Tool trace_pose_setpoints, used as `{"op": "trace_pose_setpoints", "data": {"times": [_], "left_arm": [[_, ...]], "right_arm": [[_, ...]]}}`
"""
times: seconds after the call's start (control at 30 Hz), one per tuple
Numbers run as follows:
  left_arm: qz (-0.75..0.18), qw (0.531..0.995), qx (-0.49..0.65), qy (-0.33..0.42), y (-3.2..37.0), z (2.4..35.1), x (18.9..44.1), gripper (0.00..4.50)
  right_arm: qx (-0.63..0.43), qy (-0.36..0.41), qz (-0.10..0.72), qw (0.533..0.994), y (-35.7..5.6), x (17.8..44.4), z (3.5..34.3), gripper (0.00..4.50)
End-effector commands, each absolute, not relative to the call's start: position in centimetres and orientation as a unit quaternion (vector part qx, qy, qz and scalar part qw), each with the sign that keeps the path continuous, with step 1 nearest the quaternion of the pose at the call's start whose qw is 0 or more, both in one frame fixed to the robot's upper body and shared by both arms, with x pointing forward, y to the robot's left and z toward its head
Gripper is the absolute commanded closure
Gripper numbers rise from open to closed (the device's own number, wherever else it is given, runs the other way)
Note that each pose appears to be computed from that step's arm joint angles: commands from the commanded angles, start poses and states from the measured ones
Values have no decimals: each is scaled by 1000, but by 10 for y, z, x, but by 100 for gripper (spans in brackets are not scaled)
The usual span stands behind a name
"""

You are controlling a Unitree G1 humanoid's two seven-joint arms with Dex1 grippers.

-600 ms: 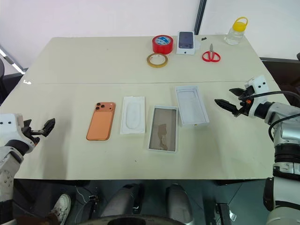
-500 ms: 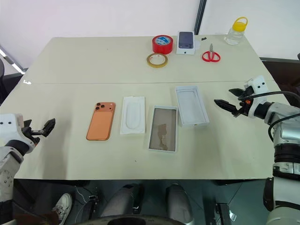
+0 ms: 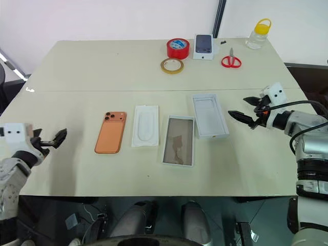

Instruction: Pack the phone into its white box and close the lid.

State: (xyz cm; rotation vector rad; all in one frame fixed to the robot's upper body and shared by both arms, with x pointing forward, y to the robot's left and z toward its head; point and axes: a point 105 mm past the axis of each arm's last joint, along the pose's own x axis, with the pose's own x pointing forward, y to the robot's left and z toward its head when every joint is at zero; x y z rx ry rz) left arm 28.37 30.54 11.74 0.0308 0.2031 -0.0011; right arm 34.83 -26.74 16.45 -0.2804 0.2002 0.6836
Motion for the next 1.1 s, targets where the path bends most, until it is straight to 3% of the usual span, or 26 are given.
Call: {"op": "trace_pose_setpoints", "data": {"times": [0.03,0.43,1.1], "left_arm": [[-74,993,17,92,264,132,293,0],[-227,946,-113,202,160,127,288,0],[-214,895,-237,311,112,113,326,0]], "right_arm": [[-161,65,367,914,-240,345,183,3],[-160,32,514,842,-132,311,183,3],[-127,27,538,833,-101,287,174,3]]}}
